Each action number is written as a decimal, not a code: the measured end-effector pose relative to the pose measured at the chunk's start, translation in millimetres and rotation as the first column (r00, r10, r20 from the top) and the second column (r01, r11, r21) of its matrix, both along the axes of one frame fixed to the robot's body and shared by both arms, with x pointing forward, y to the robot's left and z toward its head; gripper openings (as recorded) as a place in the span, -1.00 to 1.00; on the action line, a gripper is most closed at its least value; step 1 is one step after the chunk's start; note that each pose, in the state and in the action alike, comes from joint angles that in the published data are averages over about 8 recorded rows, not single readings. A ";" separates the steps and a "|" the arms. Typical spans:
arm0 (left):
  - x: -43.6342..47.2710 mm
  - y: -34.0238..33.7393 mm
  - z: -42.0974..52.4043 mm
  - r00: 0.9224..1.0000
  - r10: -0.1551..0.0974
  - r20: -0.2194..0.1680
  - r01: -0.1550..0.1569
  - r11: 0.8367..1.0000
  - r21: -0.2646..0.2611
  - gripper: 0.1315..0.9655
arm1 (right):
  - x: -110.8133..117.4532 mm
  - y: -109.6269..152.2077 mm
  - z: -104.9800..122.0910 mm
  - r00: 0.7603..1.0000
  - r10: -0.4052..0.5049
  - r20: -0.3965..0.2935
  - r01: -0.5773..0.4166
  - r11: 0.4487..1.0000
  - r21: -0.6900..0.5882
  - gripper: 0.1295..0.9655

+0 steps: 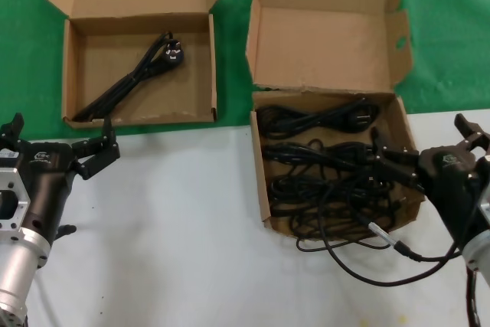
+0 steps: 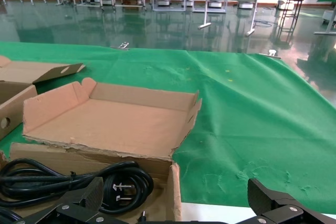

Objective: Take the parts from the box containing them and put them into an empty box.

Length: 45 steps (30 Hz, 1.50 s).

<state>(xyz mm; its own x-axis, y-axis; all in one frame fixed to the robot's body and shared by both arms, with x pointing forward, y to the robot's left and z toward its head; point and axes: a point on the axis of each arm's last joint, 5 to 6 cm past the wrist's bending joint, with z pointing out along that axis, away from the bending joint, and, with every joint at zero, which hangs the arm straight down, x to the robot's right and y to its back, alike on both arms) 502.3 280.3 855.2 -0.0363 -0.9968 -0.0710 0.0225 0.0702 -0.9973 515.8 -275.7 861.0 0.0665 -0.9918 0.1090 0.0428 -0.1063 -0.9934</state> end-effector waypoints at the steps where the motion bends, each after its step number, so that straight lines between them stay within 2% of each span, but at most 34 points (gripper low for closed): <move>1: 0.0 0.0 0.0 1.000 0.000 0.000 0.000 1.000 0.000 1.00 | 0.0 0.0 0.0 1.000 0.000 0.000 0.000 1.000 0.000 1.00; 45: 0.0 0.0 0.0 1.000 0.000 0.000 0.000 1.000 0.000 1.00 | 0.0 0.0 0.0 1.000 0.000 0.000 0.000 1.000 0.000 1.00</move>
<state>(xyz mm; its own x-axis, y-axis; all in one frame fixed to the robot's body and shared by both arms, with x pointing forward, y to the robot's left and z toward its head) 502.3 280.3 855.2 -0.0364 -0.9968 -0.0710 0.0225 0.0702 -0.9973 515.8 -275.7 861.0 0.0665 -0.9918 0.1090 0.0428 -0.1063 -0.9934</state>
